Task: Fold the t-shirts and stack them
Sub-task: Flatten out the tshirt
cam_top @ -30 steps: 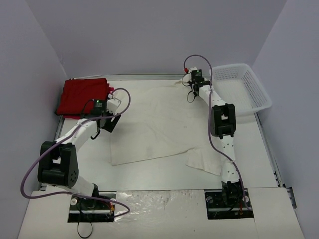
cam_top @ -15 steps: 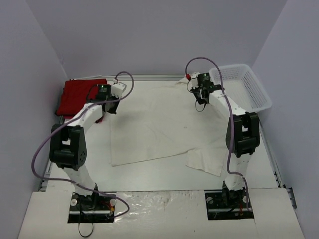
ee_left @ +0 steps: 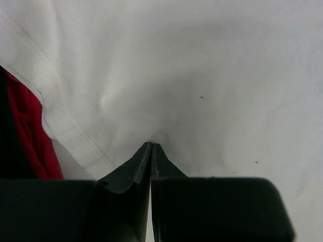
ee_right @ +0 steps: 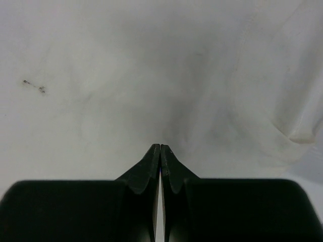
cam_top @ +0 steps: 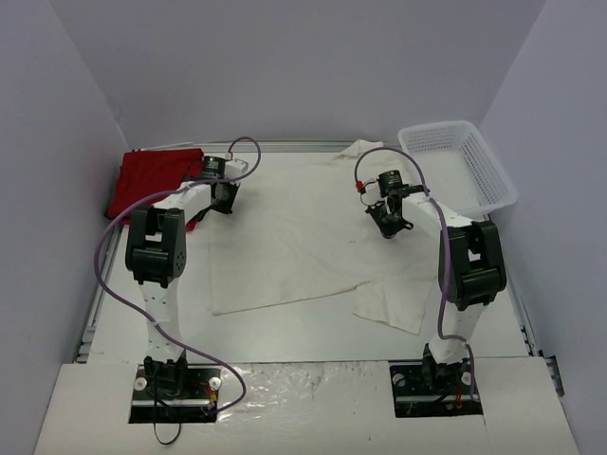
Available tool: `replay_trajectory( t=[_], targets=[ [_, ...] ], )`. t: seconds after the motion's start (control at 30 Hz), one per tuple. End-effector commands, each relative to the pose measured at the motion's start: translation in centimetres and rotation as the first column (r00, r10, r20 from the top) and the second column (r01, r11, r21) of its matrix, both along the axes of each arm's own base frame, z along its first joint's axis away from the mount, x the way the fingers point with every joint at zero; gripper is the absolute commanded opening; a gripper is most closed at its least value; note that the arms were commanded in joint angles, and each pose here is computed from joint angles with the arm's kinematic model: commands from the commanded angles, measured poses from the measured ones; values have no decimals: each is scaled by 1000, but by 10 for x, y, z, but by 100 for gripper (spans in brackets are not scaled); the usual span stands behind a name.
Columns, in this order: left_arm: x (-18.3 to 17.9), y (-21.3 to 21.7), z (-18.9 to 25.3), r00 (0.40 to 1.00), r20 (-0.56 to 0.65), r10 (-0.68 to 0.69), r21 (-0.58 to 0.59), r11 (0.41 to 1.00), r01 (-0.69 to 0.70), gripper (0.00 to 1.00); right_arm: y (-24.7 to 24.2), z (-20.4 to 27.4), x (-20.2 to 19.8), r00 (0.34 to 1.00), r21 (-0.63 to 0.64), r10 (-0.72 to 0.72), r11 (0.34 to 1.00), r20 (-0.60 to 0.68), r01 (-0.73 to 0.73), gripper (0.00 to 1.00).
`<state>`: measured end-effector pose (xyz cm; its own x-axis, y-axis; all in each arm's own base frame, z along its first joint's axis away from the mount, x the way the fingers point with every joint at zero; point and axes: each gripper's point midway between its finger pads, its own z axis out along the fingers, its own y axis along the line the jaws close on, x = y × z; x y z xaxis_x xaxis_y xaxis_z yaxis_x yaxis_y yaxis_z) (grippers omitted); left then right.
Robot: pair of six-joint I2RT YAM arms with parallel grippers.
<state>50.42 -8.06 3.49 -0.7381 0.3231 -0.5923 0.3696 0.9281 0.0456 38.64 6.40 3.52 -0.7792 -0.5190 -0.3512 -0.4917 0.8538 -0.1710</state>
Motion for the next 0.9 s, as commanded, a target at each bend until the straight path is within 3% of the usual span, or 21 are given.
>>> replay_trajectory(
  t=[0.0,0.3,0.53,0.6,0.87],
  targets=[
    [8,3,17,999,6,34,9,999,-34,3,1,13,5,1000,25,-9,1000,22,8,0],
    [5,10,-17,989,-124,75,56,996,-68,2,7,-14,3,999,42,2,999,-53,1,0],
    [25,11,-12,985,-156,78,87,994,-64,2,8,-22,3,997,43,5,999,-72,-2,0],
    [20,13,-28,972,-221,80,101,993,-58,2,8,-24,3,997,42,5,999,-79,-2,0],
    [45,25,-28,967,-234,103,164,984,-65,2,8,-29,2,996,37,7,999,-91,-4,0]
  ],
)
